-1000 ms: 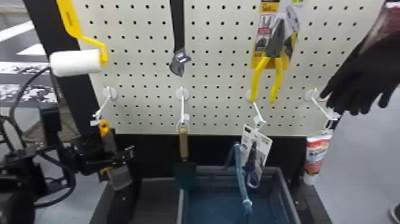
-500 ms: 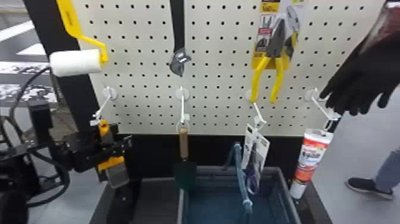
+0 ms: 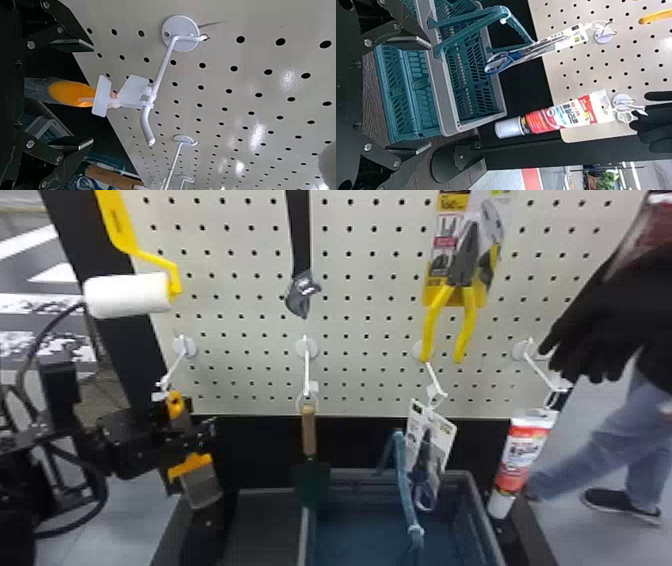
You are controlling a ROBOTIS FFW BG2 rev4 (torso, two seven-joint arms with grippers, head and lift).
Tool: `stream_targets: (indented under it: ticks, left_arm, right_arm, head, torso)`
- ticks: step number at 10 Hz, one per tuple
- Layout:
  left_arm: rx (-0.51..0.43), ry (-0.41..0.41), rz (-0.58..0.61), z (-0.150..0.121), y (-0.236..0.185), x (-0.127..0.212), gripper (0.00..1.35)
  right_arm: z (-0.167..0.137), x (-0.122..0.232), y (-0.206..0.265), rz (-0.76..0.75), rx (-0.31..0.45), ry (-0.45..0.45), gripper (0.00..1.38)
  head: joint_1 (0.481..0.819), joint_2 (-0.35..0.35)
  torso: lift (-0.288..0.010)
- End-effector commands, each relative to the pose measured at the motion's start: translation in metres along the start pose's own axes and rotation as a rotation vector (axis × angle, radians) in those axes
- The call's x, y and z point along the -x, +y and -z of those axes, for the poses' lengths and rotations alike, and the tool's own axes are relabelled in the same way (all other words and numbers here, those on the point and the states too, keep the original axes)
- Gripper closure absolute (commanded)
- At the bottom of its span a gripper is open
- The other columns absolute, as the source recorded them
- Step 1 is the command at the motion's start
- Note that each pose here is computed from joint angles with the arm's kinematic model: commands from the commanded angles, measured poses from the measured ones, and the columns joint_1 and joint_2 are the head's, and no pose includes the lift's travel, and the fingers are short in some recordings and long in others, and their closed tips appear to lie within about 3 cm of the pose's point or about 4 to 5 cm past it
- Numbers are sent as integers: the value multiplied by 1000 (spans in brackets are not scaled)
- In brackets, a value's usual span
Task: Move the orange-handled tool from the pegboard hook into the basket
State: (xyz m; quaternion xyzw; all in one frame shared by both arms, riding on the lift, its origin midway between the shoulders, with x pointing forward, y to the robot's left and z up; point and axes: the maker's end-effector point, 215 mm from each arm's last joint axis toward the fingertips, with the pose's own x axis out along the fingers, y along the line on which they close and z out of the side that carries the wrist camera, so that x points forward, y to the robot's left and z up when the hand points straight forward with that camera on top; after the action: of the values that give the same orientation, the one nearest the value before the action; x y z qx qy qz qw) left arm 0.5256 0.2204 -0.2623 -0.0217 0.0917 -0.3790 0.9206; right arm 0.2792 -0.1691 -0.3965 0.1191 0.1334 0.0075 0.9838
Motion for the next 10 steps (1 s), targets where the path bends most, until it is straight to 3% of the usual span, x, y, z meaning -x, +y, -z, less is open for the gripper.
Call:
stream_targets:
  ticks: [1, 8, 10]
  left_arm:
    - [8, 6, -3, 4, -1, 3, 444]
    - [23, 5, -7, 7, -2, 5, 455]
    - [28, 1, -8, 8, -3, 4, 595]
  right_arm:
    - [0, 0, 0, 0, 0, 0, 395]
    - [3, -2, 0, -7, 0, 4, 395]
    - [3, -2, 0, -7, -2, 4, 395]
  head:
    - [549, 0]
    - [549, 0]
    - [549, 0]
  torso:
    - [-100]
    - [-100]
    - [-100]
